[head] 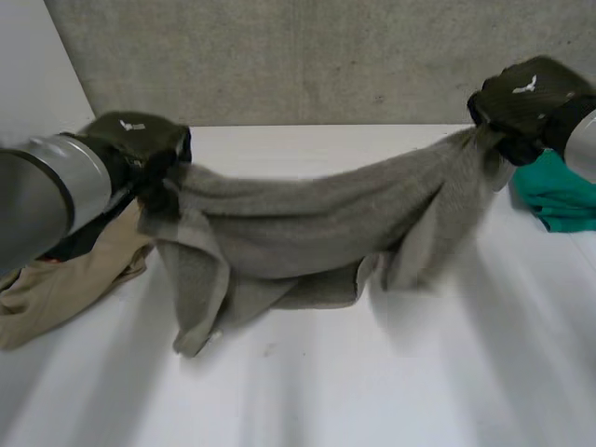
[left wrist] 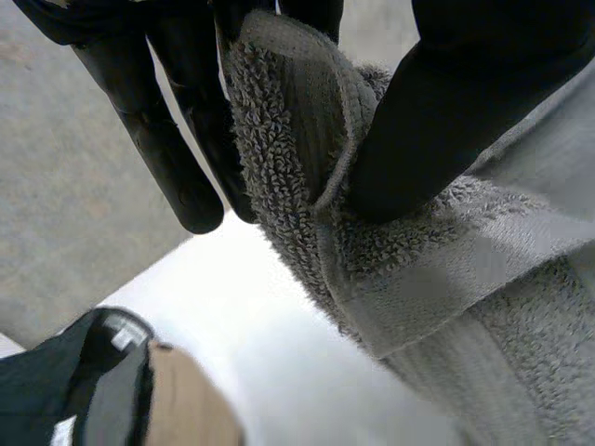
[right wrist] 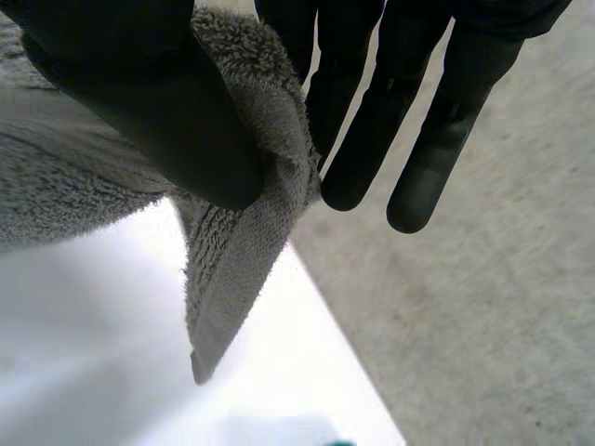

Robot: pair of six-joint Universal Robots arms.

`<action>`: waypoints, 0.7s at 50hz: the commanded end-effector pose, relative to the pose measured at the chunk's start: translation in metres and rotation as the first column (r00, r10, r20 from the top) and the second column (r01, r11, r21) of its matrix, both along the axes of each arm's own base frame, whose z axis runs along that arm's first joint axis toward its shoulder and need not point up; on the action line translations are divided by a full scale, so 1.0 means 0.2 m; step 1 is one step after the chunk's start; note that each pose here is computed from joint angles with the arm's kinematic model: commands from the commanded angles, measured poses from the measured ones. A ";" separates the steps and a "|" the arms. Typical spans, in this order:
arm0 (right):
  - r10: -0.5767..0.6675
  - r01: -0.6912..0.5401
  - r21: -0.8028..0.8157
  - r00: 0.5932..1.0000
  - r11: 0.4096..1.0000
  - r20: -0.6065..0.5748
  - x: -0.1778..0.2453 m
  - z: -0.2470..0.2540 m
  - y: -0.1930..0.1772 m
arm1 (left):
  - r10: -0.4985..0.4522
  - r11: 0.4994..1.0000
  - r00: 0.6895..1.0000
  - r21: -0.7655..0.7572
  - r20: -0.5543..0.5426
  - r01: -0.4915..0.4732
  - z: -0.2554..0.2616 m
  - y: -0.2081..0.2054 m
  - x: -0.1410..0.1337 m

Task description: Fold the laundry.

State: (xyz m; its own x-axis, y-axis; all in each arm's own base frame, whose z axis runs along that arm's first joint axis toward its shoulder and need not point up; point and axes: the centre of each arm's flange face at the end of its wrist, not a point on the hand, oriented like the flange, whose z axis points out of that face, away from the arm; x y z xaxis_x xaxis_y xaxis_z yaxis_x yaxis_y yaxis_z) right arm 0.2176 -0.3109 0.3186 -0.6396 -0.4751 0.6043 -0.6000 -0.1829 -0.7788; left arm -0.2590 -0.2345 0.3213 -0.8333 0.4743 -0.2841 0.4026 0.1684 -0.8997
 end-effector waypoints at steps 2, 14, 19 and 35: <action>-0.053 0.050 -0.026 0.990 0.998 -0.132 0.08 -0.19 -0.27 | 0.064 0.972 0.986 -0.233 0.154 -0.027 -0.14 -0.39 -0.06; 0.066 0.250 -0.767 0.932 0.591 0.355 0.11 0.50 -0.60 | -0.081 0.507 0.970 -0.847 -0.230 -0.159 0.55 -0.63 -0.11; 0.190 0.108 -0.806 0.945 0.582 0.264 0.12 0.41 -0.56 | -0.083 0.607 0.961 -0.778 -0.264 -0.162 0.46 -0.60 -0.08; 0.154 -0.141 -0.270 0.988 0.952 0.027 0.00 -0.62 -0.36 | -0.001 0.962 0.997 -0.271 -0.073 -0.019 -0.57 -0.47 0.00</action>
State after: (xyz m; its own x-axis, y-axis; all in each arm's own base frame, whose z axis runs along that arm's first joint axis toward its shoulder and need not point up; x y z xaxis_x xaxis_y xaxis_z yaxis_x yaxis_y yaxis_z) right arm 0.2253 -0.4109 0.2678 -0.7009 -0.1930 0.6866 -0.4580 -0.6162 -0.6407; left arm -0.2627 -0.3501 0.2836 -0.8925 0.2957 -0.3405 0.2581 -0.2840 -0.9234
